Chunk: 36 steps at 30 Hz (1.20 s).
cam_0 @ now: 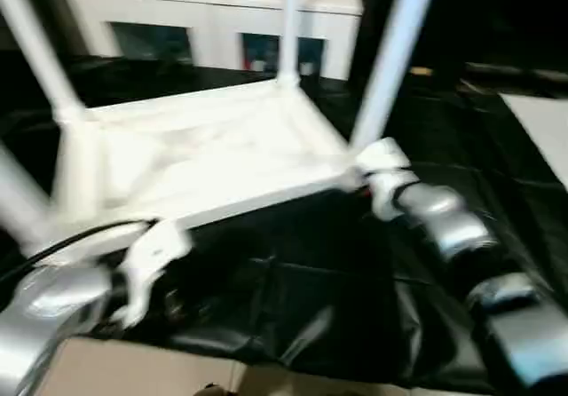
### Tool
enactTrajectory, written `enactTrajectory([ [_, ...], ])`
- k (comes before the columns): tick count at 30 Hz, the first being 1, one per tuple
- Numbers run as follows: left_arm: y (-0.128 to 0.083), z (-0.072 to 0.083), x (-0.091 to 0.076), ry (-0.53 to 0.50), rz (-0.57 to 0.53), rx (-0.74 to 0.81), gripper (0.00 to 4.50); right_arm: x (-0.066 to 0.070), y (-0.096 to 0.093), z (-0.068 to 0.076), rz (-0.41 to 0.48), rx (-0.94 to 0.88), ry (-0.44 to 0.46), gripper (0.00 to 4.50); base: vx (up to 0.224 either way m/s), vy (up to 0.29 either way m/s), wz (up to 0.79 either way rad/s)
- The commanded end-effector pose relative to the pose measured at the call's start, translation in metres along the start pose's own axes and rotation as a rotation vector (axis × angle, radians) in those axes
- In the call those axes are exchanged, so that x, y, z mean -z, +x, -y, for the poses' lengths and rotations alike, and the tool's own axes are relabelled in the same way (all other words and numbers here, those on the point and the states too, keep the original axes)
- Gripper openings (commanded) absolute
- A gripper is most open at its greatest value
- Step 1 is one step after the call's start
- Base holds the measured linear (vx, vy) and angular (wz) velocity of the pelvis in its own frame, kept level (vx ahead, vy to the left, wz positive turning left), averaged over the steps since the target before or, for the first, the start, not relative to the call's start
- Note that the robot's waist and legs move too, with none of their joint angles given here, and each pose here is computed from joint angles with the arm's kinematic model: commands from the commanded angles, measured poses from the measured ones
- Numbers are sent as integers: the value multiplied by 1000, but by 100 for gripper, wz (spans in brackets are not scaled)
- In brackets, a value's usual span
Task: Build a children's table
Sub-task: Rotate table base
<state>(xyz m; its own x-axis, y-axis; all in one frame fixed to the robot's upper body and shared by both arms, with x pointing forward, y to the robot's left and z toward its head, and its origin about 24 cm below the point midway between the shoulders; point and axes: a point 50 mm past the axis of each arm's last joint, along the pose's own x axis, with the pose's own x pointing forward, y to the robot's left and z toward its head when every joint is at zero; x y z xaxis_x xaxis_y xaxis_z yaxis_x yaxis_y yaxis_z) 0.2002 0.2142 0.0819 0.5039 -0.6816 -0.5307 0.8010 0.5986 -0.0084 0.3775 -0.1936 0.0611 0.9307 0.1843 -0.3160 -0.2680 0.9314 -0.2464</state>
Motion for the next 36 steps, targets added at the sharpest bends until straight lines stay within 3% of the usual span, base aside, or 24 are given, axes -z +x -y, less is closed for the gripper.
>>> enactTrajectory([
  [1,-6,-5,-2,32,38,-84,449,0,-6,28,45,213,135,397,0,0,0],
  [3,-12,-12,6,-2,126,-214,449,8,-11,36,55,282,172,397,0,0,0],
  [6,-20,-15,16,-48,216,-324,449,13,-13,36,90,291,187,397,0,0,0],
  [8,-26,-14,23,-76,250,-355,449,14,-14,30,130,222,229,397,0,0,0],
  [9,-36,-13,34,-116,286,-385,449,15,-16,19,178,109,235,397,0,0,0],
  [13,-47,-14,44,-155,313,-421,449,17,-20,7,220,-13,209,397,0,0,0],
  [16,-59,-17,50,-177,348,-457,449,18,-32,-7,271,-162,165,397,0,0,0],
  [18,-70,-19,53,-208,401,-488,450,17,-50,-25,320,-357,160,413,0,0,0],
  [25,-85,-21,60,-244,447,-519,450,18,-71,-44,334,-585,163,442,0,0,0],
  [26,-102,-25,67,-261,468,-576,450,17,-79,-52,326,-667,153,442,0,0,0],
  [32,-136,-37,76,-281,508,-702,450,11,-86,-60,316,-726,141,442,0,0,0],
  [36,-142,-44,74,-262,508,-729,450,9,-86,-60,312,-726,127,442,-27,7,-3],
])
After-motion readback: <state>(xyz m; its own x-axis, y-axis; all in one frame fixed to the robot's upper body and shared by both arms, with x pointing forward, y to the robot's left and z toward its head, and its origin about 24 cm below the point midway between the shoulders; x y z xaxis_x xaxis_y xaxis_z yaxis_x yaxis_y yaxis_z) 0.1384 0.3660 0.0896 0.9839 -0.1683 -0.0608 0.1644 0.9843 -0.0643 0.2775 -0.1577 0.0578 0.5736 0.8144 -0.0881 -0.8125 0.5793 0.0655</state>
